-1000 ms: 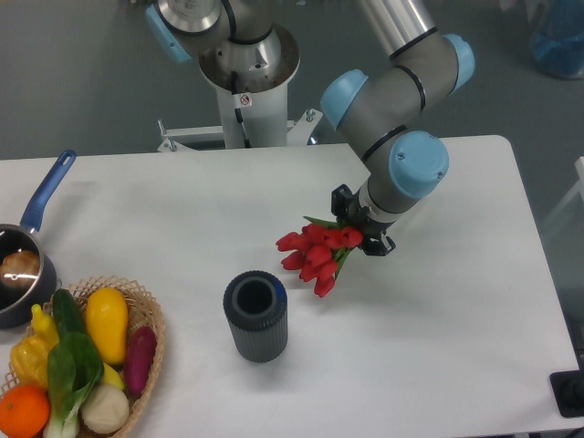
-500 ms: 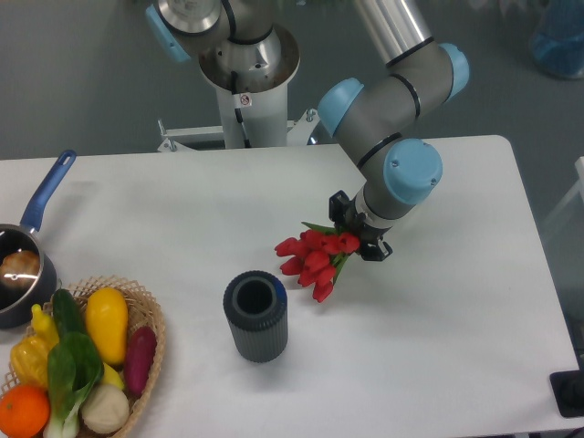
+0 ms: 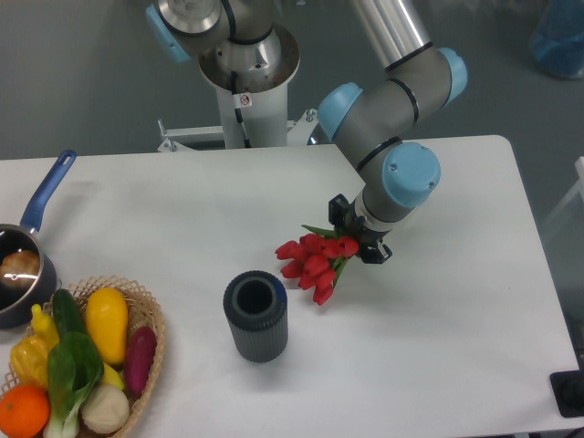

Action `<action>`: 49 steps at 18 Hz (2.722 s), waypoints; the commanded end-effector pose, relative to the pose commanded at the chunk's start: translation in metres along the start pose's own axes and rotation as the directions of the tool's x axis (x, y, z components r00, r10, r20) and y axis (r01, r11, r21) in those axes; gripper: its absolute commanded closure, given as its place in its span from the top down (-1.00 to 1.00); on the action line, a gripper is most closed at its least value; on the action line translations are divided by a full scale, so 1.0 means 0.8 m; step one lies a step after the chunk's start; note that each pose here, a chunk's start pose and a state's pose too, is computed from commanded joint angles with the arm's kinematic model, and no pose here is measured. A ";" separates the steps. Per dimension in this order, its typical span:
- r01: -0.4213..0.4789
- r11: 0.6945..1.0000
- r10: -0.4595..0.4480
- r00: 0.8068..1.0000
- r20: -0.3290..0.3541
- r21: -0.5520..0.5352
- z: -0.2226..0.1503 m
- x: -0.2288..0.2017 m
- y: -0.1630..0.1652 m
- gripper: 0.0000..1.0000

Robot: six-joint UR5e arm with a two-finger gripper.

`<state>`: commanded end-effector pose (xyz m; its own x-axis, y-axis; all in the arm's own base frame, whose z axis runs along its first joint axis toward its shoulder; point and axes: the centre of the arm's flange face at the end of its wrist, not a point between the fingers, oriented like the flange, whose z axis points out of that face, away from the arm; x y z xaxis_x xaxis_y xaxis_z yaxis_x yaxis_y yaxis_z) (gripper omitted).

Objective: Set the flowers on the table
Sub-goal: 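Lay the tulip bouquet flat on the table surface, then open the gripper to release the tulip stems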

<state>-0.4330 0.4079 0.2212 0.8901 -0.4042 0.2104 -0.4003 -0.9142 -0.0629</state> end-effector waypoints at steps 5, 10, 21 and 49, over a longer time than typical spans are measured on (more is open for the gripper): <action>0.003 1.000 -0.003 1.000 -0.005 0.001 0.004 0.001 0.000 -0.09; 0.002 1.000 -0.002 1.000 -0.003 0.001 0.009 -0.001 -0.001 -0.09; 0.015 1.000 -0.015 1.000 0.000 0.001 0.008 -0.001 -0.003 -0.04; 0.025 1.000 -0.025 0.999 0.048 0.001 -0.025 0.001 0.015 1.00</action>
<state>-0.4411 0.3975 0.2402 0.9092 -0.3821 0.1653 -0.3777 -0.9241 -0.0587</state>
